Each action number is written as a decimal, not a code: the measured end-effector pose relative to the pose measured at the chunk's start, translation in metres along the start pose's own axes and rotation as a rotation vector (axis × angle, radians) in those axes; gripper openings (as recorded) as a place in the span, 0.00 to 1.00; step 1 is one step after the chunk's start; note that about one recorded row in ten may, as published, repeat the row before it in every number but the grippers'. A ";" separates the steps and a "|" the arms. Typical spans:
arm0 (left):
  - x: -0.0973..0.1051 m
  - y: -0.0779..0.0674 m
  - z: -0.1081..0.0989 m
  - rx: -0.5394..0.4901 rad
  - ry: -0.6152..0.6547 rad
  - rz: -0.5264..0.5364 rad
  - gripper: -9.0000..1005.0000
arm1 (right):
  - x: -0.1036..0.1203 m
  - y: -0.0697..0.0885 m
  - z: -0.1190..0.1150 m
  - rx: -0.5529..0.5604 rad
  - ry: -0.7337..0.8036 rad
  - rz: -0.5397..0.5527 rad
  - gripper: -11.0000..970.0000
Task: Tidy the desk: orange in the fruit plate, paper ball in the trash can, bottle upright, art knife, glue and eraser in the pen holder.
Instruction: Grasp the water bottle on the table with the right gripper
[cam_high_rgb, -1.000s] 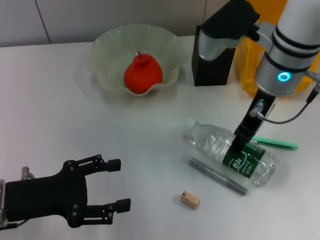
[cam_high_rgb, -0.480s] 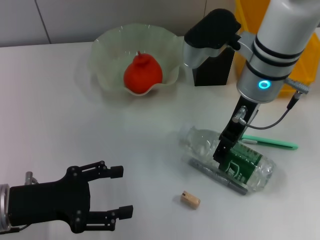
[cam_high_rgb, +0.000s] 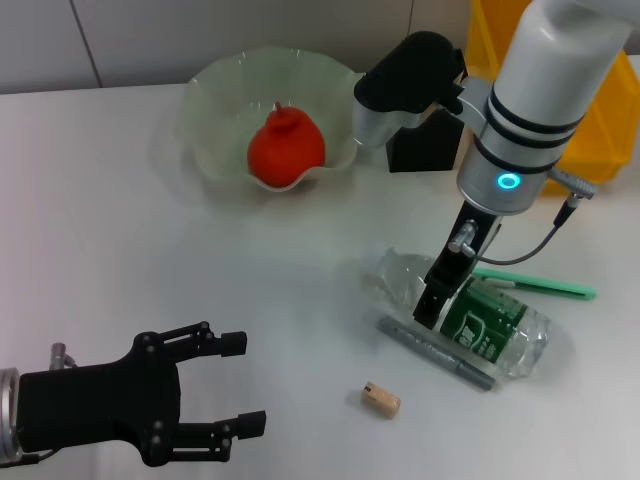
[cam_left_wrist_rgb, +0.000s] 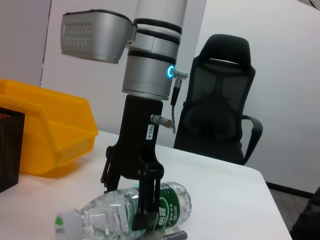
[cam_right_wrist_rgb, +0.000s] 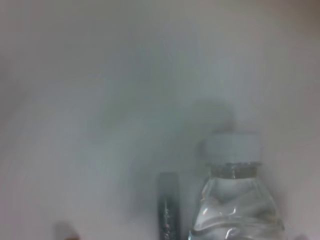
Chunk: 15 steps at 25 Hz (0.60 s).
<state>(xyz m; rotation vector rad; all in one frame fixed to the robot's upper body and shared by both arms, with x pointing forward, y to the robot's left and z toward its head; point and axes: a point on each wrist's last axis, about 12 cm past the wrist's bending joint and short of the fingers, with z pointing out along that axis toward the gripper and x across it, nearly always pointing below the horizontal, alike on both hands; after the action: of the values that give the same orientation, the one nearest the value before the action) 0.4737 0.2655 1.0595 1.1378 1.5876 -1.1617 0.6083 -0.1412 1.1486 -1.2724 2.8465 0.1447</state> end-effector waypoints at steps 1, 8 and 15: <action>0.000 0.000 0.000 0.000 0.000 0.000 0.85 | -0.001 0.001 0.001 -0.003 0.000 -0.002 0.84; 0.000 0.000 0.000 0.000 0.000 0.001 0.85 | -0.004 0.009 0.008 -0.009 0.019 -0.028 0.84; 0.000 0.000 0.000 0.000 0.000 0.001 0.85 | -0.002 0.009 0.010 -0.005 0.030 -0.025 0.83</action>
<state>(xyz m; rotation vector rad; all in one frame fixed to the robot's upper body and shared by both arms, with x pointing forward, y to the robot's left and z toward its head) 0.4737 0.2655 1.0595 1.1384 1.5862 -1.1609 0.6022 -0.1328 1.1396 -1.3211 2.8556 0.1337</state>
